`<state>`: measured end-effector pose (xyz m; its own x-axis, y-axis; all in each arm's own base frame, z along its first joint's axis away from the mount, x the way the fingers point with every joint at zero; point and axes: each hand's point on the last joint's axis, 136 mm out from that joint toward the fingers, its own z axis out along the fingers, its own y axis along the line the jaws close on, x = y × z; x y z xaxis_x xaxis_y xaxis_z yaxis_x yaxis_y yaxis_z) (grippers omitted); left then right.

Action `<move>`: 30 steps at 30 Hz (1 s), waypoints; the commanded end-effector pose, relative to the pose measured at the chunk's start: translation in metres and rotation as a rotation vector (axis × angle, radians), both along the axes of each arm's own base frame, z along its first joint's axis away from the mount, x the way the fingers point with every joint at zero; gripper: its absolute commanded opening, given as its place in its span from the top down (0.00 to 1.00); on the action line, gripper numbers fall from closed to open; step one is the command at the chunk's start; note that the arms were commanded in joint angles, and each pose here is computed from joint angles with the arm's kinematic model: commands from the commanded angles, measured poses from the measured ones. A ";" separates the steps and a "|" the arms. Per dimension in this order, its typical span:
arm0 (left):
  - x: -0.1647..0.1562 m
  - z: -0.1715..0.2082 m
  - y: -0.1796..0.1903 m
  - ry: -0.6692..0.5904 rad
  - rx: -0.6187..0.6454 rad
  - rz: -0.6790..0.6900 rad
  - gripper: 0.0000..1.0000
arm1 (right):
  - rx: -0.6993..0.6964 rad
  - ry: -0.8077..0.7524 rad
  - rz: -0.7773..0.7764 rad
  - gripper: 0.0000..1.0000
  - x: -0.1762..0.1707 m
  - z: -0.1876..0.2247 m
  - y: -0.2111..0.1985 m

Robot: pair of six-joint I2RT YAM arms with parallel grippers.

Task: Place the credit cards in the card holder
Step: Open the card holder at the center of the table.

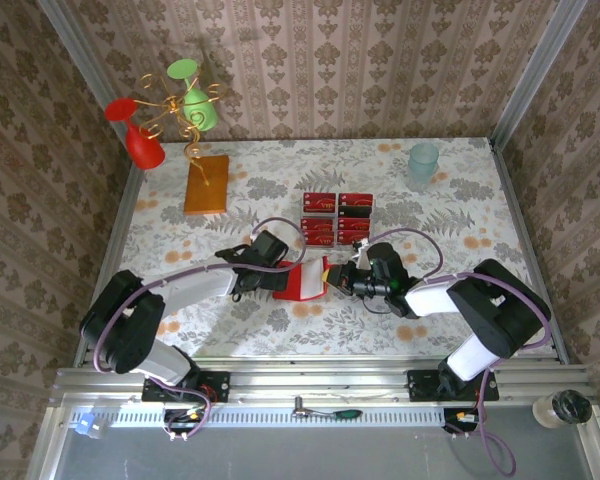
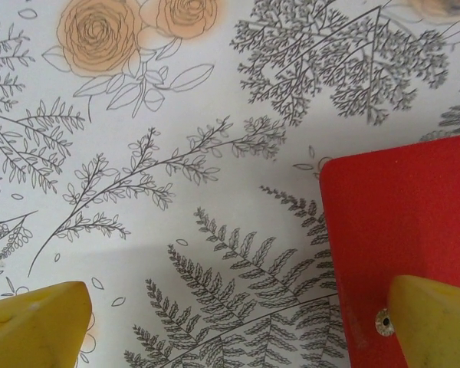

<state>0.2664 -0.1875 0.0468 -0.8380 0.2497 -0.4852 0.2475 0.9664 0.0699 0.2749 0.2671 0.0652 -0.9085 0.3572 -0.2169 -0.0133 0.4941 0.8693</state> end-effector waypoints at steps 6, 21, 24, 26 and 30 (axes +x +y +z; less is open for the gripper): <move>-0.001 -0.013 0.016 0.000 0.057 0.033 0.00 | -0.047 0.016 -0.034 0.61 -0.001 -0.014 -0.008; 0.000 -0.020 0.021 -0.006 0.076 0.040 0.00 | -0.330 -0.028 -0.077 0.53 -0.016 0.025 -0.061; 0.001 -0.020 0.022 -0.009 0.080 0.039 0.00 | -0.352 -0.035 -0.019 0.58 -0.015 0.030 -0.049; 0.000 -0.021 0.022 -0.008 0.082 0.040 0.00 | -0.363 -0.042 0.022 0.60 -0.012 0.031 -0.037; 0.000 -0.021 0.023 -0.010 0.082 0.043 0.00 | -0.376 -0.050 0.079 0.63 -0.004 0.032 -0.013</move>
